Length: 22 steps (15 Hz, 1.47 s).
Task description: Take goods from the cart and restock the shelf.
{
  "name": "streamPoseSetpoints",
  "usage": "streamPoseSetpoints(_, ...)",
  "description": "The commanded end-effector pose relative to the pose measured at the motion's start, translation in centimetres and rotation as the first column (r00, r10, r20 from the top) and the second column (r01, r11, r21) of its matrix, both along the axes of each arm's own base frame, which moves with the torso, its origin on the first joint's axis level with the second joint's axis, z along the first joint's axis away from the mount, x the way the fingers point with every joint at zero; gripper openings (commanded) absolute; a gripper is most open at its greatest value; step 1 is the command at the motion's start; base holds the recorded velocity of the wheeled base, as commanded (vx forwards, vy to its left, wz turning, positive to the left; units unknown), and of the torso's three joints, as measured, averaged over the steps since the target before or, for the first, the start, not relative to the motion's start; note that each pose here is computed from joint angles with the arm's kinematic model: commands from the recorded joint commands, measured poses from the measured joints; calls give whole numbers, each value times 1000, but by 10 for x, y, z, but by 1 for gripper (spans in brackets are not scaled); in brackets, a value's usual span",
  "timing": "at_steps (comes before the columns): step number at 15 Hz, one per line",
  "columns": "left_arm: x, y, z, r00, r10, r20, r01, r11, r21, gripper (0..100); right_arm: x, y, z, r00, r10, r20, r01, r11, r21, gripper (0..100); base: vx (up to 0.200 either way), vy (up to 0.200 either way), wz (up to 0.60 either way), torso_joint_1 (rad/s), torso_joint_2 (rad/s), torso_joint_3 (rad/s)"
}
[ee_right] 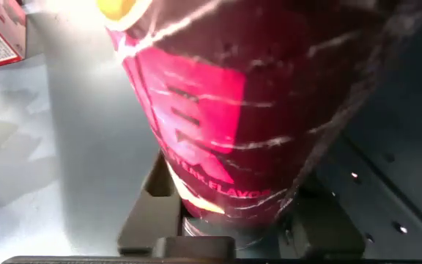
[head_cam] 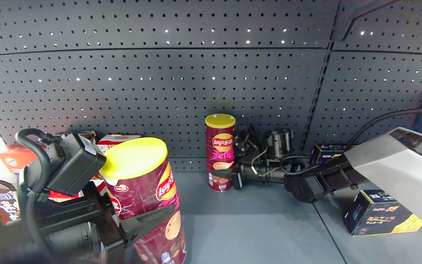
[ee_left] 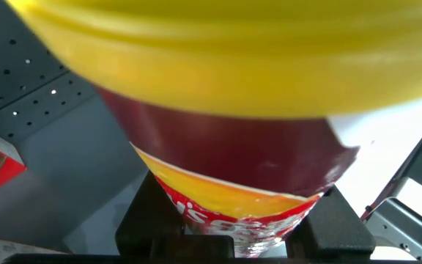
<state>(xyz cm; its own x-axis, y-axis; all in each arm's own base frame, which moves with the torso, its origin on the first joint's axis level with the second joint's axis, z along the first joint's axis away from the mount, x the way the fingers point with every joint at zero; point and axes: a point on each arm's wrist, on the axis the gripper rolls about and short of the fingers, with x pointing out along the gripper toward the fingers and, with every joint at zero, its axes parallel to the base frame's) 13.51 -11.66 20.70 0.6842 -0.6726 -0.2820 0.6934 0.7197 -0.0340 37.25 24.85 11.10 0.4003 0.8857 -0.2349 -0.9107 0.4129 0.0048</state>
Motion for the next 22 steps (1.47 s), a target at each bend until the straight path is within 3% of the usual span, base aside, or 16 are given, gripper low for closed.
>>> streamPoseSetpoints(1,0,0,0,1000,1,1,-1,1000,-1,0,-2,2,0,1000,6,0,-6,1000,-1,0,0,0,0,0,0,0)
streamPoseSetpoints(4,0,0,-1,1000,-1,-2,1,1000,0,0,-13,1,11,1000,17,8,-17,1000,3,0,0,0,0,0,0,0)
streamPoseSetpoints(9,1,1,-1,1000,7,-2,-7,1000,0,0,-81,-17,39,999,8,39,-9,1000,9,0,0,0,0,0,0,0)
streamPoseSetpoints(14,1,1,2,1000,12,5,-12,1000,-5,0,-144,-46,33,999,-19,31,19,1000,-16,0,0,0,0,0,0,0)
streamPoseSetpoints(22,4,0,1,1000,19,1,-19,1000,1,0,-186,-41,21,1000,25,16,-24,1000,-13,0,0,0,0,0,0,0)
